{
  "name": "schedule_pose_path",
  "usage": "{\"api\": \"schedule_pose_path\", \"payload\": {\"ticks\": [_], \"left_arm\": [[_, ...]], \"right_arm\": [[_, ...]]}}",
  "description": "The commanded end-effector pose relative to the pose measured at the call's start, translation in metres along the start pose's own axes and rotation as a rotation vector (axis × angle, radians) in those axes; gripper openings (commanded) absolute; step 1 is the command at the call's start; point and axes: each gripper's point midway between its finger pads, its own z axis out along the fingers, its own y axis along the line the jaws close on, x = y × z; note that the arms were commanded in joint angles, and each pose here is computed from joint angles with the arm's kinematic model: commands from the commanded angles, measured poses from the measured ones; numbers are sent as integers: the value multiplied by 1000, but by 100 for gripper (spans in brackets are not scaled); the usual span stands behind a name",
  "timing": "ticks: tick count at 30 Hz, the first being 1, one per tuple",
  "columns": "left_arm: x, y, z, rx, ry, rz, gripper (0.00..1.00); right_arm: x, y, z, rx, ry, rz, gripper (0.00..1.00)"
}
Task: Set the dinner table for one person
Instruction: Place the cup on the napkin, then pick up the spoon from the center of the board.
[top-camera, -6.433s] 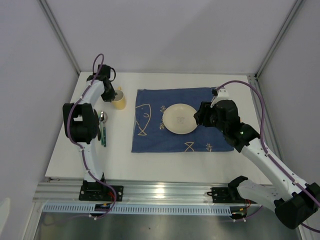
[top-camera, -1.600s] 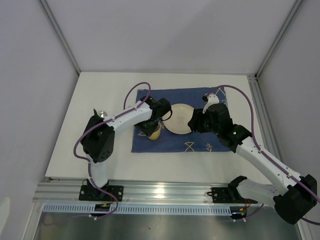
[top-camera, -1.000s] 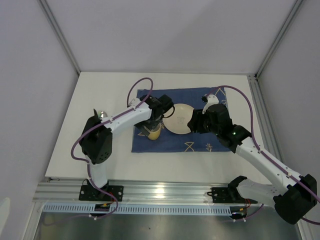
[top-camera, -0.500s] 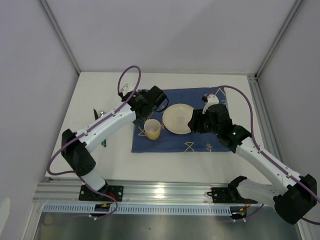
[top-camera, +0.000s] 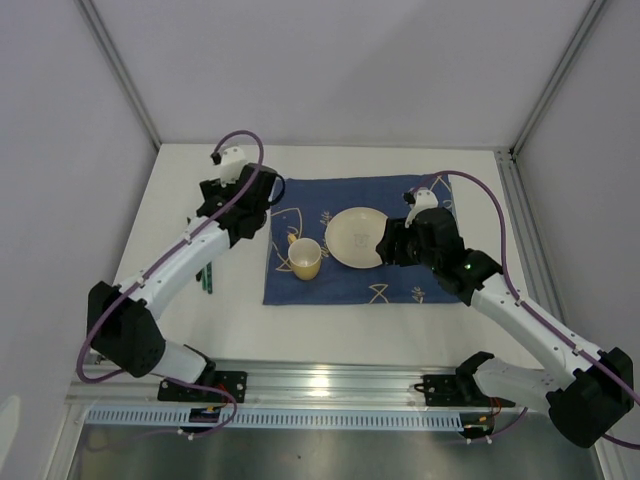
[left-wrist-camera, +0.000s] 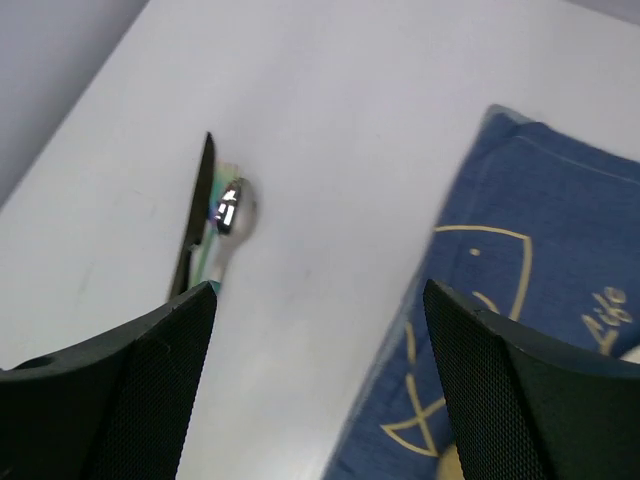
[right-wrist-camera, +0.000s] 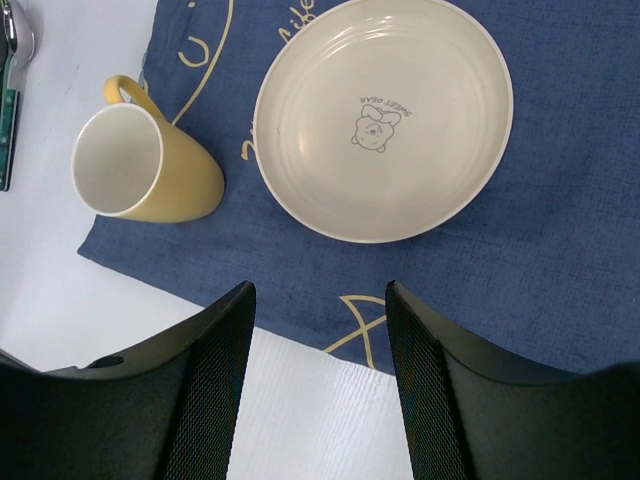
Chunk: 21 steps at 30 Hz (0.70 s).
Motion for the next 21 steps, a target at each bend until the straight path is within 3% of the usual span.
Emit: {"api": "schedule_pose_path", "payload": {"ticks": [1,9,15,21], "left_arm": [[-8,18,20,24,23,133,88],[52,6,54,284,316,132,87],[63,5,58,324,381,40,86],[77,17,70,283,435,53,86]], "right_arm": [[-10,5,0,-13,-36,4,59],[-11,5,-1,-13,-36,-1,59],[-13,6,-2,-17,-44,3,59],[-14,8,-2,-24,-50,10,59]]}}
